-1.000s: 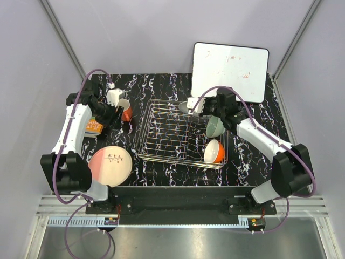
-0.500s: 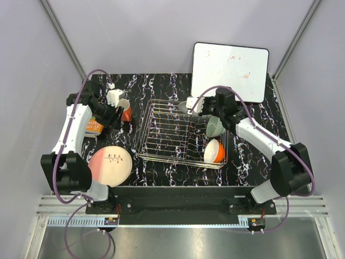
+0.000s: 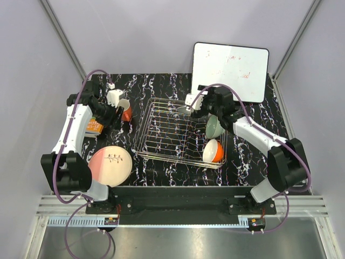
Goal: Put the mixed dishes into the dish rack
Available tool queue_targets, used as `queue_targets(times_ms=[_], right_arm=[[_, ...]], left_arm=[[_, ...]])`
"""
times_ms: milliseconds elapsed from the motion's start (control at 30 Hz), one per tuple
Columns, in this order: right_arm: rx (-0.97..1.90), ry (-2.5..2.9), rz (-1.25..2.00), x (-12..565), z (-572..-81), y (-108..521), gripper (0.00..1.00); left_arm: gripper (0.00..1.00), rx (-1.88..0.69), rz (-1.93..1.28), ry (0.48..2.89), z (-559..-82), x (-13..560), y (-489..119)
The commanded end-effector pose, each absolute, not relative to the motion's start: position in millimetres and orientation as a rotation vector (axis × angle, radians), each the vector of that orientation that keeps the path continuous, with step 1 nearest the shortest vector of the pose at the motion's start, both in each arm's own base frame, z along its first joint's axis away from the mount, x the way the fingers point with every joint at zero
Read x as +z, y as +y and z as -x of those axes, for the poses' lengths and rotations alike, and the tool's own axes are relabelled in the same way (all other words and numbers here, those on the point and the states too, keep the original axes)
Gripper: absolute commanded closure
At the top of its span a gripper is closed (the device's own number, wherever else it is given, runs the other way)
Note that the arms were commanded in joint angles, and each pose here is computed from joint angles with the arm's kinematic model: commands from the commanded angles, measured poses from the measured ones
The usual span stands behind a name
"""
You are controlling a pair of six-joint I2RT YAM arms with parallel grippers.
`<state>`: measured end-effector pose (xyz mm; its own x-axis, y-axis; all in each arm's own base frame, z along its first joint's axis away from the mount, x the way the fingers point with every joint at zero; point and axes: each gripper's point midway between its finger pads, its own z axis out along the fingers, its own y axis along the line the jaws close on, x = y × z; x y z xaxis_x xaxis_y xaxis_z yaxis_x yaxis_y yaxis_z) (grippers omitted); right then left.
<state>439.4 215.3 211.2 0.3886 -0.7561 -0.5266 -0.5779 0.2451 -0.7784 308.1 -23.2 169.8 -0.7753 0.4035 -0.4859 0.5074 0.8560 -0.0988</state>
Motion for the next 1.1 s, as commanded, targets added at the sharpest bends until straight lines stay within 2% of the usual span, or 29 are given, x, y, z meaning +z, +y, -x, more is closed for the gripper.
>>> queue_targets(times_ms=[0,333,733,1067], right_arm=[[-0.240,1.219,1.329,239.4,-451.0,215.4,0.00],[-0.292,1.187,1.258,273.3,-435.8,200.5,0.00],[-0.363,1.333,1.188,254.3,-408.0,161.6,0.00],[-0.316,1.364,1.005,301.2,-385.3,152.4,0.00]], left_arm=[[0.39,-0.274,-0.679,2.543,-311.2,171.8,-20.7],[0.39,-0.268,-0.680,2.546,-313.1,171.0,-19.7],[0.39,-0.252,-0.688,2.529,-319.5,176.5,-18.3],[0.39,-0.197,-0.690,2.513,-318.4,187.7,-9.9]])
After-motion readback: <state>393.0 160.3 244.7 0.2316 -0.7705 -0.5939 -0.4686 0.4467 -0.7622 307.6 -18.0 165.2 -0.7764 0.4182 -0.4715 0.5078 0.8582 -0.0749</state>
